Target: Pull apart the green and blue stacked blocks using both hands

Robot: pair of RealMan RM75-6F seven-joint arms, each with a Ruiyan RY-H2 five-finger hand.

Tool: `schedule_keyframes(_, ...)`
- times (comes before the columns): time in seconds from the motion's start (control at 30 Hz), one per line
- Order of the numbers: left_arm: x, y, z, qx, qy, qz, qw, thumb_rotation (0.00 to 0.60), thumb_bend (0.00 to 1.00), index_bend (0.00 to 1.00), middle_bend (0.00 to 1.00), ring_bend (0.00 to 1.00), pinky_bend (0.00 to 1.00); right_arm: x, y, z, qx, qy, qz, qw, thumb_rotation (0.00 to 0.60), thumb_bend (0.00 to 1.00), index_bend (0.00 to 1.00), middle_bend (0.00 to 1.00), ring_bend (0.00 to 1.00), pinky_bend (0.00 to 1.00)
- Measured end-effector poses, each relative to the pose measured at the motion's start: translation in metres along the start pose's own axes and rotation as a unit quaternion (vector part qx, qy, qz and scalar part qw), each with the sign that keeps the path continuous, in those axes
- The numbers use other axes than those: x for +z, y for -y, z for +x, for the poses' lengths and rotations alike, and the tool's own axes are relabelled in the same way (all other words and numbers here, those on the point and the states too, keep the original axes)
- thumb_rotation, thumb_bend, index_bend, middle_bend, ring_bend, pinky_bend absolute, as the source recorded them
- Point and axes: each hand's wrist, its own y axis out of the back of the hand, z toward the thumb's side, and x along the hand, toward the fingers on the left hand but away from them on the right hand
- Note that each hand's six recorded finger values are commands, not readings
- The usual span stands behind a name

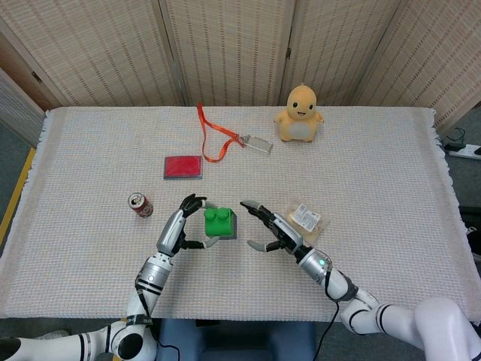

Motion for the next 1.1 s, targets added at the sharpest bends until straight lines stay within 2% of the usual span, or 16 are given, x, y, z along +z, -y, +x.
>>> schedule_keyframes(0.57, 0.003, 0.002, 0.002, -0.006, -0.004, -0.005, 1.0, 0.6, 0.32, 0.4, 0.7, 0.19, 0.0, -0.004, 0.022, -0.02, 0.019, 0.008, 0.012, 0.9997, 0.6, 0.36, 0.11, 0.12, 0.03, 0.0)
schedule_keyframes(0.93, 0.004, 0.004, 0.001, -0.011, -0.004, -0.007, 0.9999, 0.6, 0.32, 0.4, 0.7, 0.19, 0.0, -0.004, 0.031, -0.029, 0.02, 0.01, 0.015, 0.9996, 0.6, 0.36, 0.21, 0.2, 0.07, 0.0)
schedule_keyframes(1.1, 0.003, 0.004, 0.0, -0.012, -0.006, -0.008, 0.9999, 0.6, 0.32, 0.4, 0.7, 0.19, 0.0, -0.004, 0.032, -0.03, 0.014, 0.008, 0.016, 0.9997, 0.6, 0.36, 0.32, 0.27, 0.13, 0.0)
